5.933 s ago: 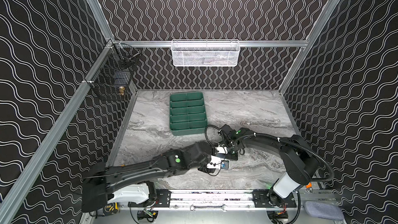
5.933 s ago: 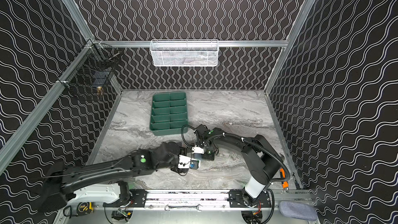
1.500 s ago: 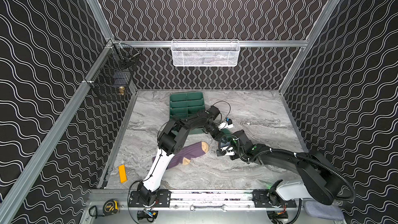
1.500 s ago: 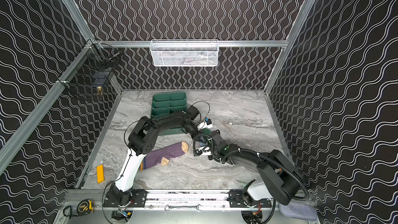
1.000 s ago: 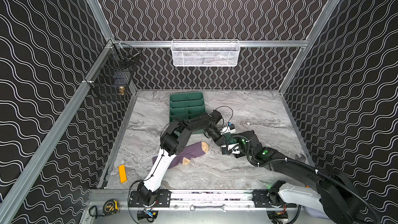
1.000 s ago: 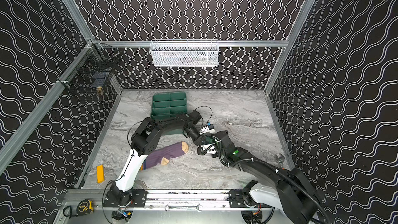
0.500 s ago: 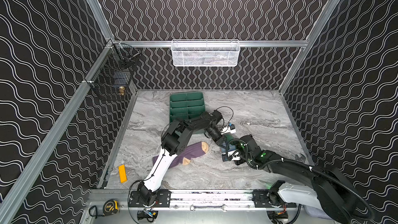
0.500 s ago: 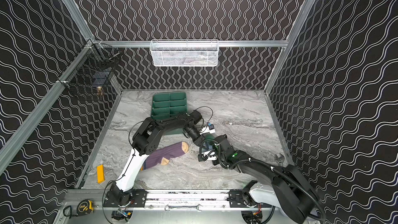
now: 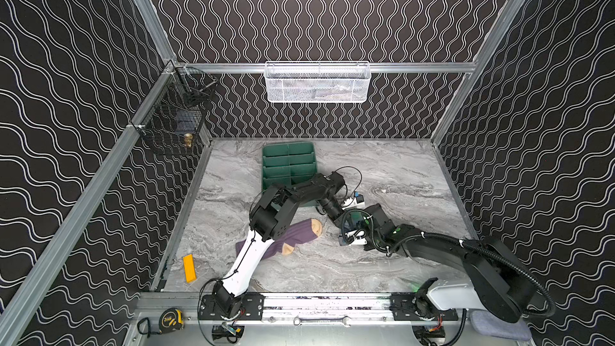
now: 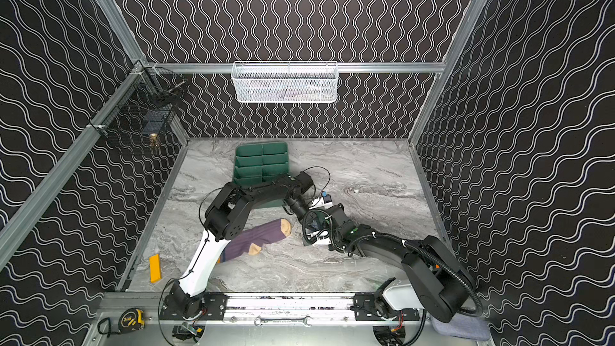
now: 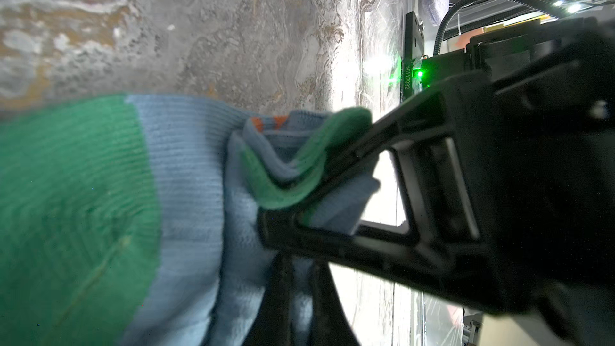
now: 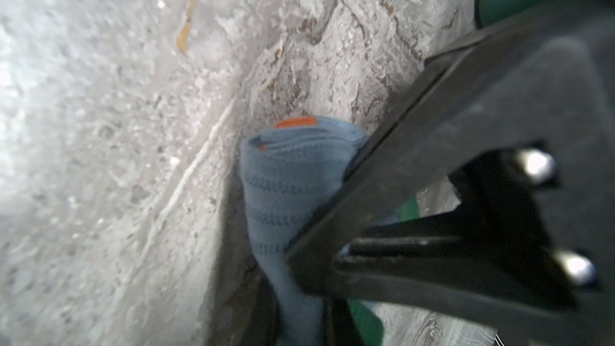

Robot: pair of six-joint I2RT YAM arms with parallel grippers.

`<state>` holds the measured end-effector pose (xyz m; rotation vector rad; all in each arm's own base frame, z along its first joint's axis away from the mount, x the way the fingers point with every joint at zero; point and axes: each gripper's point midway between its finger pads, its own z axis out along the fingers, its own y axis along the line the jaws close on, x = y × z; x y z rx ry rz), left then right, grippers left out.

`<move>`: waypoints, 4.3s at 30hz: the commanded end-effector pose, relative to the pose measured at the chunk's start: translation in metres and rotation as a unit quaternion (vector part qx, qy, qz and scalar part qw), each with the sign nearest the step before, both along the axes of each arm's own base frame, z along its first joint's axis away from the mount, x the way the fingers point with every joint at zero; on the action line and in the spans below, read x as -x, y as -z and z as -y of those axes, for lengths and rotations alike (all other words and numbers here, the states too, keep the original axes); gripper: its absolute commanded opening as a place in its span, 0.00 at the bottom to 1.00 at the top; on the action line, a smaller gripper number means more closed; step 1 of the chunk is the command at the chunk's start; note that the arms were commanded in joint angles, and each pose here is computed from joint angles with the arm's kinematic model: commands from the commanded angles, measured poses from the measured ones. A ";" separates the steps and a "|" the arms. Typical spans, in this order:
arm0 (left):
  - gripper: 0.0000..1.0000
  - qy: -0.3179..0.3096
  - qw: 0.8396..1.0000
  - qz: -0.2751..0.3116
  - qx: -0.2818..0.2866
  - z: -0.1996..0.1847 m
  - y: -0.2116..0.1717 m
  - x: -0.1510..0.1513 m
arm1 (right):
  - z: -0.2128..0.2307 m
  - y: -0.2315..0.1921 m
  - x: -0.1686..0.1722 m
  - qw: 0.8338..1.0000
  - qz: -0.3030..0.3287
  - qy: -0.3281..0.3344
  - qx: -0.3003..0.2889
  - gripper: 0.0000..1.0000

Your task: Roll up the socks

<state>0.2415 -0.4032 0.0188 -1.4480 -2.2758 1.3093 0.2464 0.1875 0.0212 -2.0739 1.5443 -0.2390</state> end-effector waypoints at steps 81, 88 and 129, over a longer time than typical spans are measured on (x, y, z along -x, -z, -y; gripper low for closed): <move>0.60 0.154 0.685 0.711 -0.027 0.008 -0.017 0.019 | 0.026 0.022 0.009 0.870 -0.416 0.261 -0.057 0.00; 0.57 0.179 0.685 0.705 -0.030 0.015 0.002 0.018 | 0.018 0.016 0.003 0.869 -0.418 0.255 -0.069 0.00; 0.00 0.159 0.868 0.368 -0.294 -0.077 0.025 0.072 | 0.142 -0.186 -0.143 0.795 0.163 0.507 -0.290 0.97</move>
